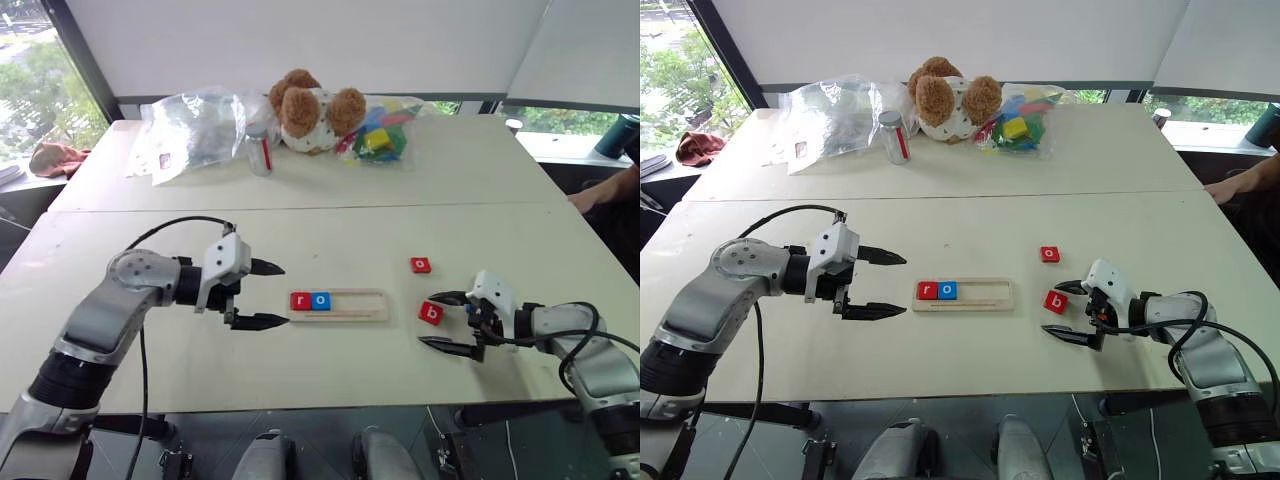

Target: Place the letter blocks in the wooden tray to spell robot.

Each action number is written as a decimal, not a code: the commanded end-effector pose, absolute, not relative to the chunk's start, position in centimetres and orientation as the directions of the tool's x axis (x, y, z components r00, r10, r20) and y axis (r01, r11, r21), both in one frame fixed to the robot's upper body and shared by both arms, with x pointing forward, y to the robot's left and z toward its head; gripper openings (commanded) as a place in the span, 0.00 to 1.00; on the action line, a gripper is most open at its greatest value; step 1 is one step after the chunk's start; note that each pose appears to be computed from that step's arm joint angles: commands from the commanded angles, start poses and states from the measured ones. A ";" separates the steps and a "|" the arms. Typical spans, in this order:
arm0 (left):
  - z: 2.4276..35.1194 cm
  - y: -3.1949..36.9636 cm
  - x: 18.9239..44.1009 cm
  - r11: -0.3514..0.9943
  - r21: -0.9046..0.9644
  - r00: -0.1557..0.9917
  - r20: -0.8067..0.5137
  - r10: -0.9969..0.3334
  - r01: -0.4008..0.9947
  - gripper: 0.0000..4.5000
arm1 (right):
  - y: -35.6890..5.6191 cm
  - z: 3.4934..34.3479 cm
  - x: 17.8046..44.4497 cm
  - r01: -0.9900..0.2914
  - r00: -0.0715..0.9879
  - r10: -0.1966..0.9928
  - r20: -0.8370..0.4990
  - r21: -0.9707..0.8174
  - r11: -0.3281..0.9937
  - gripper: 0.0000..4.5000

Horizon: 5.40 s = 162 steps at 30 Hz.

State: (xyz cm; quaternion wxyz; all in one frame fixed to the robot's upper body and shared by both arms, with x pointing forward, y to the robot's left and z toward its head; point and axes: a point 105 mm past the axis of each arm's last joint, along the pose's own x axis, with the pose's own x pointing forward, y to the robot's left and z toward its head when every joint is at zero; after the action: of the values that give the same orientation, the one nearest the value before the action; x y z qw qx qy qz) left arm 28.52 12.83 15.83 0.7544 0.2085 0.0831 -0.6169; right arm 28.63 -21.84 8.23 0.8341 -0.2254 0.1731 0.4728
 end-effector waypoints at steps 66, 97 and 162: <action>15.0 15.1 28.1 0.271 0.216 0.338 -0.389 -0.857 0.938 1.00 | -6.8 11.1 33.1 -0.971 0.146 0.818 -0.557 -0.240 0.010 0.38; 15.1 14.6 29.0 0.269 0.235 0.342 -0.372 -0.863 0.934 1.00 | -7.3 13.4 34.7 -0.914 0.247 0.817 -0.521 -0.405 0.018 0.97; 15.8 8.2 27.8 0.039 0.255 0.124 -0.324 -0.938 0.966 1.00 | -17.0 8.4 29.1 0.104 0.861 -0.077 -0.503 0.025 0.994 0.50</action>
State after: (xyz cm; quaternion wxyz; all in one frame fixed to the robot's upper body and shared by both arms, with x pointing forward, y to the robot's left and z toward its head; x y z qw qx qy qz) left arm 27.83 8.56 14.87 0.7258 0.1975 0.0544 -0.6567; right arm 29.21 -16.76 8.92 0.9662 0.0256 0.2528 -0.0428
